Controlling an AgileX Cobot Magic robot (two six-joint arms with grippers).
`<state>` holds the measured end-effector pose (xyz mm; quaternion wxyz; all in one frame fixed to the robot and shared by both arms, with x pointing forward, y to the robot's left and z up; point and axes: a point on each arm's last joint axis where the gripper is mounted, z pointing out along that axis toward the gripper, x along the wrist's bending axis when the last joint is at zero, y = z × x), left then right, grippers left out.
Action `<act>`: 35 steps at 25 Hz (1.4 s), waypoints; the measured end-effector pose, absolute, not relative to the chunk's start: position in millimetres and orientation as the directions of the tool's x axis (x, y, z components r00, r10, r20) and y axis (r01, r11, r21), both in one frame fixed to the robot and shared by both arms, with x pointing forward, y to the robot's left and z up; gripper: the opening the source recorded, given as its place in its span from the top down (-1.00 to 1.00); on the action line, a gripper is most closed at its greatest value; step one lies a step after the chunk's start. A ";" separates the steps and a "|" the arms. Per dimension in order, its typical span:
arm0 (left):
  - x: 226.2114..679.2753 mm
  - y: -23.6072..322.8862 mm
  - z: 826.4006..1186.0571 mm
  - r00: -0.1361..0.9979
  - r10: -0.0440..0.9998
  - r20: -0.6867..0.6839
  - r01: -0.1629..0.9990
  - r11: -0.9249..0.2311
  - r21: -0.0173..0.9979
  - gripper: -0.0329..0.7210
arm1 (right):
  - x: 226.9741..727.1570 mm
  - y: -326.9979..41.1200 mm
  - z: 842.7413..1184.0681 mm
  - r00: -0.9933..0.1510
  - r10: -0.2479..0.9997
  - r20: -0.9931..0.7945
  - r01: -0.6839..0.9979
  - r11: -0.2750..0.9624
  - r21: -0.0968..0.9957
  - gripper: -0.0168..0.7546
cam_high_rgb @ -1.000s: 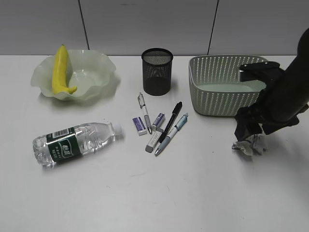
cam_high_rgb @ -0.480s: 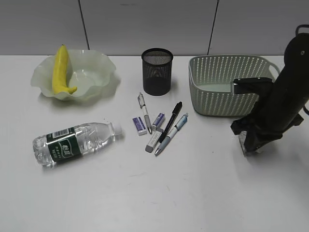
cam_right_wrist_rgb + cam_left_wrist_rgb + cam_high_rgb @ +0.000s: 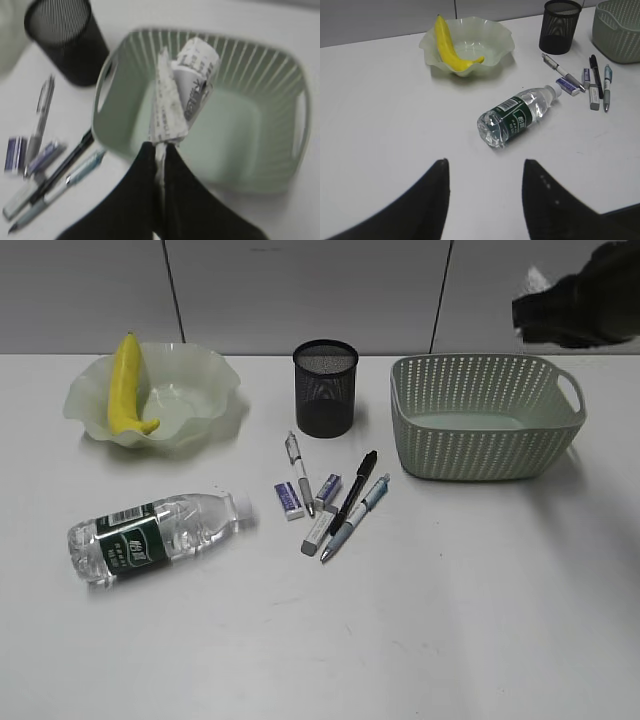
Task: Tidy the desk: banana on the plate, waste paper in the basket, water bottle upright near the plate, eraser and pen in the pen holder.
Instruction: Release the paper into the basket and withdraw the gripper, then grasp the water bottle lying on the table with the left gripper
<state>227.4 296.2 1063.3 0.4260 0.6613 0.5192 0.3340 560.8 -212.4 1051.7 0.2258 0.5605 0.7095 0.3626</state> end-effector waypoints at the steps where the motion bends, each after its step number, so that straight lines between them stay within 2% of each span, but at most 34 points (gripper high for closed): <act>1: 227.4 296.2 1063.3 0.238 0.971 -0.001 0.402 -0.098 0.910 -0.03 | 566.6 -212.0 1051.6 -0.265 0.961 0.078 0.608 0.103 0.787 0.92; 4: 227.4 296.2 1063.3 0.238 0.971 -0.001 0.402 -0.098 0.910 -0.03 | 589.9 -207.2 1031.7 -0.259 0.963 0.069 0.623 0.112 0.774 0.90; 6: 227.4 296.2 1063.3 0.238 0.971 -0.001 0.402 -0.098 0.910 -0.03 | 607.4 -202.9 1008.8 -0.256 0.964 0.070 0.665 0.123 0.737 0.73; 7: 227.4 296.2 1063.3 0.238 0.971 -0.001 0.402 -0.098 0.910 -0.03 | 612.9 -201.2 1000.2 -0.253 0.964 0.078 0.687 0.122 0.716 0.59; 10: 227.4 296.2 1063.3 0.238 0.971 -0.001 0.402 -0.098 0.910 -0.03 | 621.5 -197.3 987.4 -0.243 0.964 0.107 0.746 0.115 0.656 -0.11; 11: 227.4 296.2 1063.3 0.238 0.971 -0.001 0.402 -0.098 0.910 -0.03 | 622.2 -196.5 989.9 -0.244 0.963 0.113 0.755 0.116 0.646 -0.28; 12: 227.4 296.2 1063.3 0.238 0.971 -0.001 0.402 -0.098 0.910 -0.03 | 622.6 -195.5 993.4 -0.249 0.961 0.120 0.766 0.120 0.632 -0.44; 14: 227.4 296.2 1063.3 0.238 0.971 -0.001 0.402 -0.098 0.910 -0.03 | 620.9 -193.7 1003.3 -0.265 0.955 0.133 0.795 0.138 0.591 -0.59; 16: 227.4 296.2 1063.3 0.238 0.971 -0.001 0.402 -0.098 0.910 -0.03 | 615.0 -192.9 1018.6 -0.287 0.947 0.143 0.819 0.165 0.549 -0.61; 21: 227.4 296.2 1063.3 0.238 0.971 -0.001 0.402 -0.098 0.910 -0.03 | 574.3 -199.7 1066.0 -0.338 0.929 0.150 0.854 0.236 0.463 -0.46; 24: 227.4 296.2 1063.3 0.238 0.971 -0.001 0.402 -0.098 0.910 -0.03 | 535.7 -209.6 1096.8 -0.362 0.923 0.130 0.841 0.263 0.472 -0.44; 29: 227.4 296.2 1063.3 0.238 0.971 -0.001 0.402 -0.098 0.910 -0.03 | 452.7 -230.1 1127.1 -0.381 0.918 0.108 0.787 0.261 0.559 -0.42; 35: 228.0 296.1 1063.3 0.238 0.971 -0.001 0.406 -0.098 0.909 -0.03 | 357.7 -253.7 1116.2 -0.393 0.916 0.082 0.712 0.247 0.658 -0.42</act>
